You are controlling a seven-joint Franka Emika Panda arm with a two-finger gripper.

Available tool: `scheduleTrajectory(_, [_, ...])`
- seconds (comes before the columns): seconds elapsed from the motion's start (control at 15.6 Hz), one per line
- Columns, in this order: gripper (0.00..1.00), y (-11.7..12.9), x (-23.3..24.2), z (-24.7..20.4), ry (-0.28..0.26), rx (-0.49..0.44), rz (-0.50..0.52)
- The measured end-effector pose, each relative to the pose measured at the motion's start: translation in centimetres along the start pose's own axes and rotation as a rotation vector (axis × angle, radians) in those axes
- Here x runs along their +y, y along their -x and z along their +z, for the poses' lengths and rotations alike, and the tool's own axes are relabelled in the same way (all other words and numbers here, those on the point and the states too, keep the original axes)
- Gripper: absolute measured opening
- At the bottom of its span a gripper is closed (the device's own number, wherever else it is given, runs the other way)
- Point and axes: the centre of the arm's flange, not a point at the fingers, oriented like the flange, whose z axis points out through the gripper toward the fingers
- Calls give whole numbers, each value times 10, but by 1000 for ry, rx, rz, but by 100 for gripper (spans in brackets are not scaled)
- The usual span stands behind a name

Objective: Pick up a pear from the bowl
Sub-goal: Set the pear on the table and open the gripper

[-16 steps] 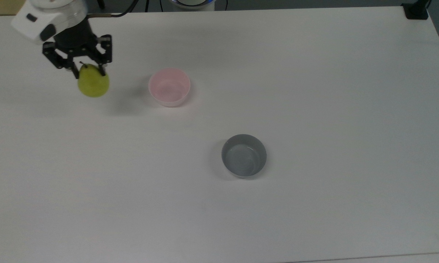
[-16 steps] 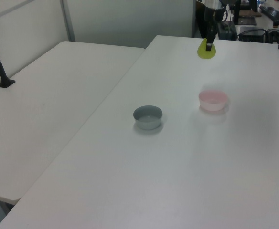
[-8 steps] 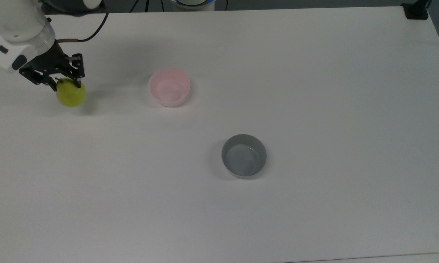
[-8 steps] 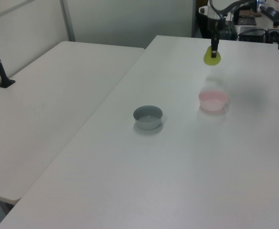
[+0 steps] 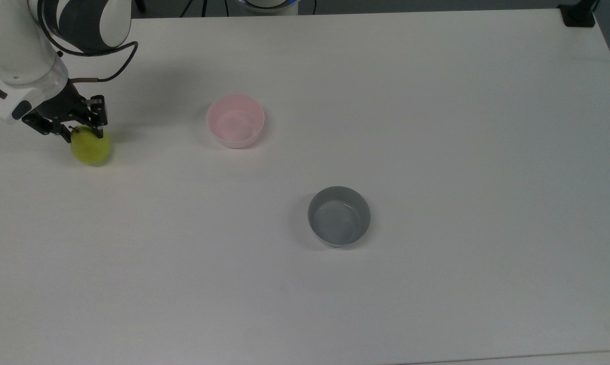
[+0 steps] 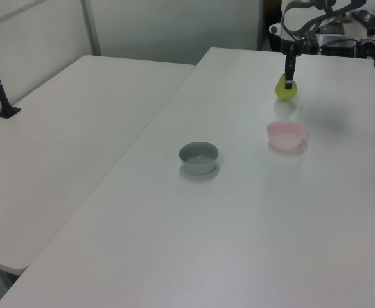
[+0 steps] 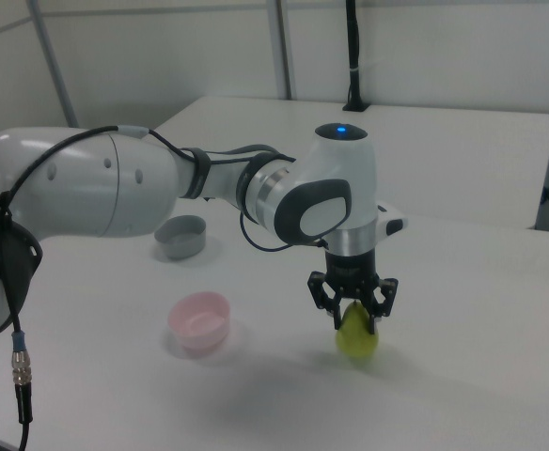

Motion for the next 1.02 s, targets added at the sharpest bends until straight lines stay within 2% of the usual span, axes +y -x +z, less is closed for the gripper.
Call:
scheduleTrajectory(0.19, [57, -2, 6, 5, 21, 24, 5])
scheduleTrajectory(0.64, [60, 0, 9, 5, 22, 25, 9])
scheduleTrajectory(0.7, [66, 0, 10, 4, 24, 26, 12])
scheduleTrajectory(0.89, [95, 1, 14, -1, 31, 33, 24])
scheduleTrajectory(1.02, [100, 0, 16, -10, 41, 46, 54])
